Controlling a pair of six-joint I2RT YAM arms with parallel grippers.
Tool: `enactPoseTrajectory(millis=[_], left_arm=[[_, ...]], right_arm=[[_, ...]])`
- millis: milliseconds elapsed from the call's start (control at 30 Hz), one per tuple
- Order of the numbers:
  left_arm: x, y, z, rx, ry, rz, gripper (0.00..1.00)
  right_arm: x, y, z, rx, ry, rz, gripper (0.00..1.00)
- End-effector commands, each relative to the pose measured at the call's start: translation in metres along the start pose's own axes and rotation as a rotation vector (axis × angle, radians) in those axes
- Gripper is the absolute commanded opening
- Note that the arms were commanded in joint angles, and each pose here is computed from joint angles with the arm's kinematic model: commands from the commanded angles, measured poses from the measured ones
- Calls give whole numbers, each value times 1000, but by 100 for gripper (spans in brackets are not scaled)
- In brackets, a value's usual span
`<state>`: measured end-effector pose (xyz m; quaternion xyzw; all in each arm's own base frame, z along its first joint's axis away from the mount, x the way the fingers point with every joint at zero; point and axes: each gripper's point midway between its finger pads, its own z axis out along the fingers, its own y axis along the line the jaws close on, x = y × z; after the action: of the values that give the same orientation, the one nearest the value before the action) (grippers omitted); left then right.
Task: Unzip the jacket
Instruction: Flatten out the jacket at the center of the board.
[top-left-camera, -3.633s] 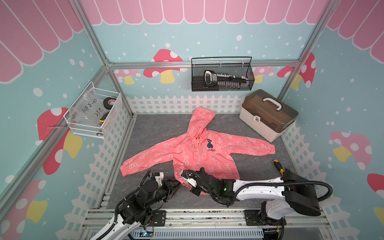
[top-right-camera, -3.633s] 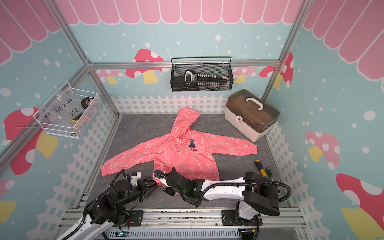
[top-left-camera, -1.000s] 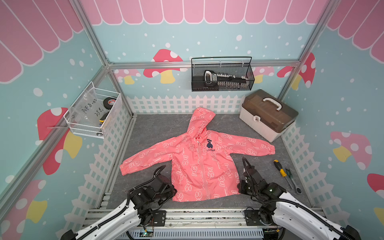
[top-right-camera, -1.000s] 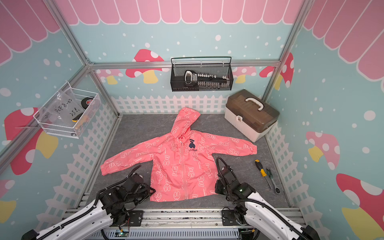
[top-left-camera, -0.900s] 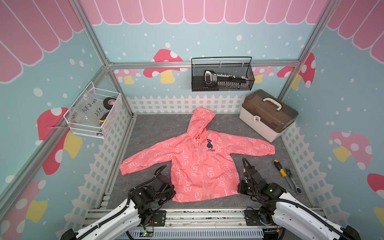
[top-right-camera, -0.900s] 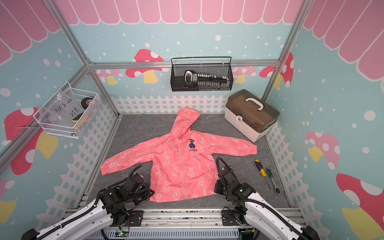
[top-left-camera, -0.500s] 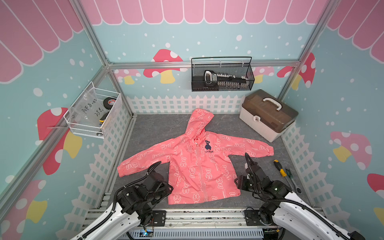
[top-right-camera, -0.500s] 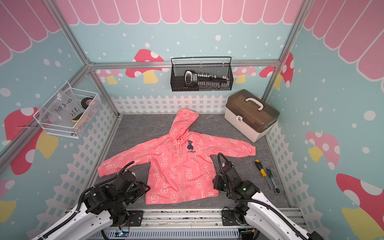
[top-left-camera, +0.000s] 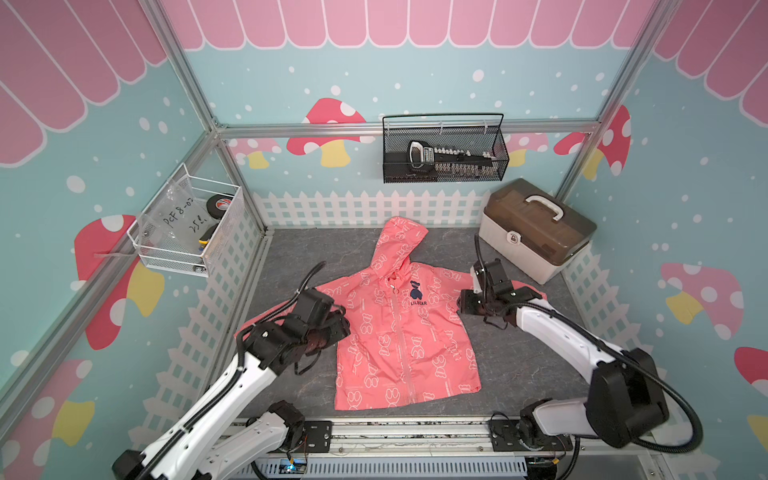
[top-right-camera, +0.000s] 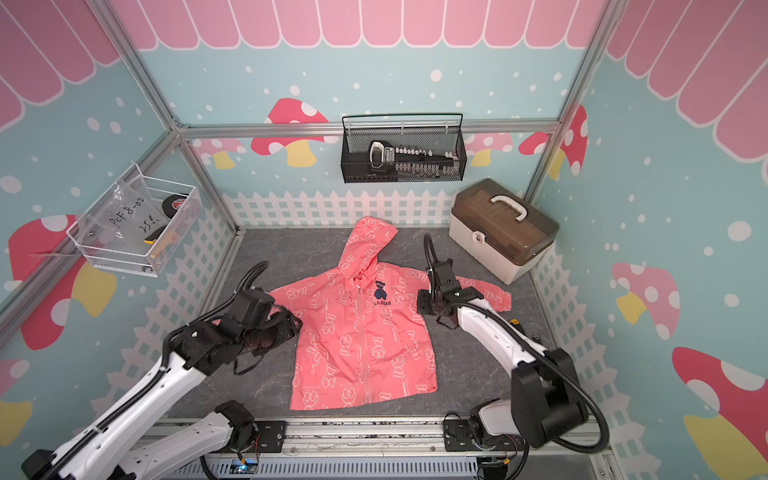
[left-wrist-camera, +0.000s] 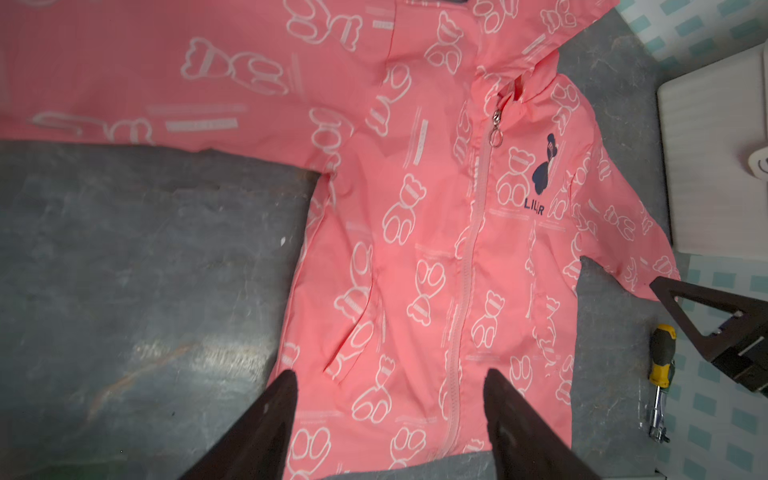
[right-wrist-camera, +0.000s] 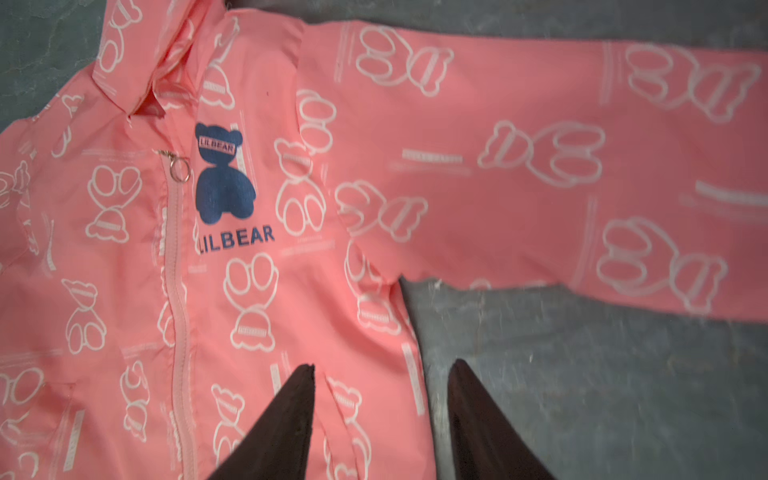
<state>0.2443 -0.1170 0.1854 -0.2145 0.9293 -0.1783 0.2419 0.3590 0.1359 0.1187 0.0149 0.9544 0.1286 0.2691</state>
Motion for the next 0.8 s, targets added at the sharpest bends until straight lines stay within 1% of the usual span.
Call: enactPoseTrajectory(millis=[0, 100, 200, 233, 367, 500, 567, 633, 700, 767], left_arm=[[-32, -49, 30, 117, 22, 123, 72], [-59, -88, 66, 119, 56, 182, 71], [-81, -125, 108, 131, 85, 224, 69], [-87, -136, 117, 140, 84, 238, 68], [-103, -172, 171, 145, 93, 281, 65], [-109, -194, 223, 150, 105, 276, 60], [-108, -201, 247, 143, 102, 283, 62], [-107, -210, 267, 133, 84, 312, 65], [-110, -212, 284, 87, 46, 348, 65], [-119, -203, 298, 2, -4, 357, 67]], right_arm=[[-32, 10, 32, -97, 4, -22, 37], [-39, -5, 61, -95, 45, 30, 22], [-31, -32, 82, -65, 74, 109, 13], [-27, -42, 86, -51, 82, 133, 11], [-7, -68, 93, -4, 106, 193, 7], [13, -80, 93, 8, 113, 246, 6], [22, -83, 89, 16, 109, 263, 3], [26, -82, 82, 3, 71, 284, 2], [33, -82, 74, -1, 64, 292, 2], [39, -82, 66, -1, 56, 286, 2]])
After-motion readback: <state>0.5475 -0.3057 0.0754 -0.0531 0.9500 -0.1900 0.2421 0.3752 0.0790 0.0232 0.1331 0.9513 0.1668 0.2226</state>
